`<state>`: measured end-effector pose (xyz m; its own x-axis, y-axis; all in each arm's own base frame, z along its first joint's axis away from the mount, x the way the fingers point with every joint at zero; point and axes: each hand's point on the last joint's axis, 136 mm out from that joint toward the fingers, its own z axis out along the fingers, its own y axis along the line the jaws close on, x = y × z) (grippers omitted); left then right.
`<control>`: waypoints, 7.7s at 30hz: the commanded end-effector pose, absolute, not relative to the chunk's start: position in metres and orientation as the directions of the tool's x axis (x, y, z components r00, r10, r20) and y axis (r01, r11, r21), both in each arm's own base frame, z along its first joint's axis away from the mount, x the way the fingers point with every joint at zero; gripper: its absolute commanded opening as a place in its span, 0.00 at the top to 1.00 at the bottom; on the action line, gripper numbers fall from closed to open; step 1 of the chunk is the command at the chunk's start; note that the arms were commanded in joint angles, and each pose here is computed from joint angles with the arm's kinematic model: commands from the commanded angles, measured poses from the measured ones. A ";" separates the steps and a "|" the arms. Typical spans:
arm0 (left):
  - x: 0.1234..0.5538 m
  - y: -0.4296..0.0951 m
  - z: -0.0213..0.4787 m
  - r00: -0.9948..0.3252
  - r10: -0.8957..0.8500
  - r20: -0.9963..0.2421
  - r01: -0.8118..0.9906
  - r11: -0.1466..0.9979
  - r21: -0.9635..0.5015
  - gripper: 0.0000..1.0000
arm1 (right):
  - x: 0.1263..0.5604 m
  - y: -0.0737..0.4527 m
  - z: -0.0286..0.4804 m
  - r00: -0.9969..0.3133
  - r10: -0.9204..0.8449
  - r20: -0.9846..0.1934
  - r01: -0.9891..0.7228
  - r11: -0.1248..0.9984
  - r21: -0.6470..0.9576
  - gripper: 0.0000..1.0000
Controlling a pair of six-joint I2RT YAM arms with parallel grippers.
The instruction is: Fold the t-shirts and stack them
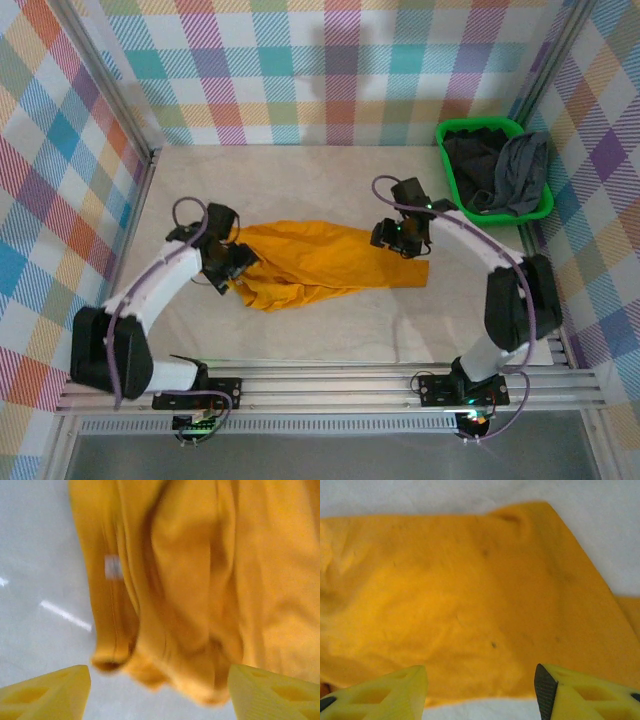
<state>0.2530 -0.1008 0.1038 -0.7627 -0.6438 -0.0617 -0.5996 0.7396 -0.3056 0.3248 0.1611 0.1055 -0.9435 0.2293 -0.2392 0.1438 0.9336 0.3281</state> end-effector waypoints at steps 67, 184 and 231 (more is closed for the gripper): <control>0.387 -0.073 0.335 -0.437 -0.767 -0.470 -0.399 0.634 -0.662 1.00 | 0.400 0.107 0.356 -0.449 0.431 -0.783 -0.053 0.862 0.505 1.00; 0.260 0.015 0.535 0.062 -0.788 -0.612 -0.135 0.601 -0.788 1.00 | 0.297 0.129 0.485 -0.336 0.501 -0.797 -0.316 0.738 0.597 1.00; 0.285 -0.062 0.367 -0.381 -0.918 -0.112 -0.307 0.240 -0.921 1.00 | 0.378 0.057 0.346 -0.455 0.712 -0.535 0.052 0.621 0.782 1.00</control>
